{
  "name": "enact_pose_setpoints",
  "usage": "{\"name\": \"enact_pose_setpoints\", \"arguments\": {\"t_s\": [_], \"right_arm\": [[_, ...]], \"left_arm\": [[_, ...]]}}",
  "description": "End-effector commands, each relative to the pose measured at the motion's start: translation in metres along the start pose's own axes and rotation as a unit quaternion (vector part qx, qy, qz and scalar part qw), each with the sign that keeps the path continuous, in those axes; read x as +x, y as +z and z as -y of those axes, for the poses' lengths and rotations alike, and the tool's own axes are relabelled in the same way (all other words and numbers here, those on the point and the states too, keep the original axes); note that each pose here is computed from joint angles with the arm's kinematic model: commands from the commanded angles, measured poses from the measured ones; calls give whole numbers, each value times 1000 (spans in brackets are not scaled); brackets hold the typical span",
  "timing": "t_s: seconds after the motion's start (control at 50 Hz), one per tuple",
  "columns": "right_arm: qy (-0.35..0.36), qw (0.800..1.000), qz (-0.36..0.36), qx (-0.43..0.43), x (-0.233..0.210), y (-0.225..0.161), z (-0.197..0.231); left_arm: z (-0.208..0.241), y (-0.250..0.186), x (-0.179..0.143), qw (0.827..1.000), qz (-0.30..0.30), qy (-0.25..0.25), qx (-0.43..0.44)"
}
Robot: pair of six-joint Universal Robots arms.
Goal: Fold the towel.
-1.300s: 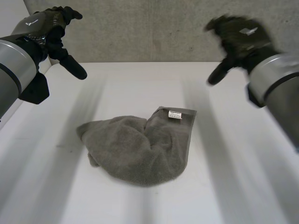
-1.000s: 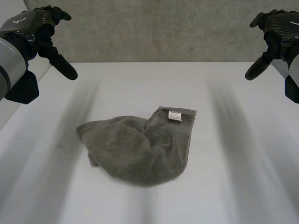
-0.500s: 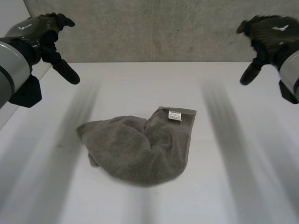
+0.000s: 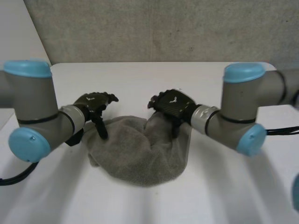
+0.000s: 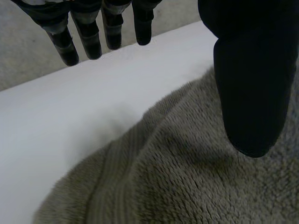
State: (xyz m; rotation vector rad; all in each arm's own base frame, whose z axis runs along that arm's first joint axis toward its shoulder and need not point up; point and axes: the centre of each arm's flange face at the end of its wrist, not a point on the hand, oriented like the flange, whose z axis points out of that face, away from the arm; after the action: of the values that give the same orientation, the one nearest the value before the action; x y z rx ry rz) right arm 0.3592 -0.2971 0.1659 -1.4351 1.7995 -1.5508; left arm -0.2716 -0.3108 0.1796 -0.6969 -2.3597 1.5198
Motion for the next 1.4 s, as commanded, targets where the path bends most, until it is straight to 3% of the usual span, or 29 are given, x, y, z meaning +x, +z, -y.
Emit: {"name": "enact_pose_setpoints", "arguments": {"t_s": [0.02,0.18,0.28,0.32,0.34,0.36,0.38,0.4,0.42,0.44,0.46,0.48,0.5,0.54,0.58,0.6,0.64,0.66,0.68,0.7,0.72,0.8,0.9,1.02,1.2,1.34,1.4], "right_arm": [[-34,999,13,-9,-19,21,-15],[-63,998,-21,22,-3,30,4],[-73,992,-72,73,22,32,40],[-69,988,-102,90,34,31,54],[-58,983,-141,105,49,28,66],[-40,973,-191,124,66,22,81],[-40,973,-192,124,67,22,81],[-17,958,-243,153,84,13,98],[8,941,-282,188,101,0,116],[8,940,-283,188,101,0,116],[30,925,-312,216,117,-16,131],[30,924,-312,216,117,-16,131],[43,918,-322,227,127,-28,137],[47,919,-320,225,130,-37,138],[38,940,-284,185,118,-44,127],[38,940,-284,185,118,-44,127],[26,973,-206,98,85,-49,98],[26,973,-205,98,85,-49,98],[21,986,-159,38,65,-51,75],[21,986,-158,37,64,-51,74],[16,993,-113,-26,43,-55,49],[-6,985,-20,-170,-3,-73,-13],[11,979,-23,-204,-8,-85,-44],[17,978,-49,-200,1,-100,-48],[14,977,-53,-204,-7,-129,-39],[-13,966,-1,-258,-25,-154,-38],[-15,965,-12,-260,-12,-159,-36]], "left_arm": [[-24,12,8,1000,-14,0,-18],[-22,15,16,1000,-20,7,-11],[17,13,16,998,-7,15,53],[57,3,13,993,17,14,116],[57,3,13,993,17,14,116],[81,-4,8,987,39,9,156],[104,-14,2,977,70,-3,202],[104,-14,2,977,70,-3,203],[124,-26,-5,963,100,-25,249],[124,-26,-5,963,101,-25,249],[140,-39,-10,948,121,-51,289],[149,-50,-13,936,135,-74,315],[149,-50,-13,936,135,-74,316],[142,-63,-13,934,133,-103,316],[126,-66,-11,940,130,-109,295],[126,-66,-11,940,130,-109,295],[79,-67,-3,960,120,-107,229],[79,-67,-3,960,120,-107,229],[52,-66,2,970,112,-105,190],[27,-66,9,978,99,-101,154],[27,-66,9,978,99,-101,154],[-35,-66,22,991,73,-96,59],[-67,-72,23,992,76,-96,-3],[-84,-93,23,990,80,-97,-57],[-80,-118,24,991,82,-93,-52],[-80,-143,29,996,71,-31,-48],[-69,-150,30,997,70,-8,-25]]}}
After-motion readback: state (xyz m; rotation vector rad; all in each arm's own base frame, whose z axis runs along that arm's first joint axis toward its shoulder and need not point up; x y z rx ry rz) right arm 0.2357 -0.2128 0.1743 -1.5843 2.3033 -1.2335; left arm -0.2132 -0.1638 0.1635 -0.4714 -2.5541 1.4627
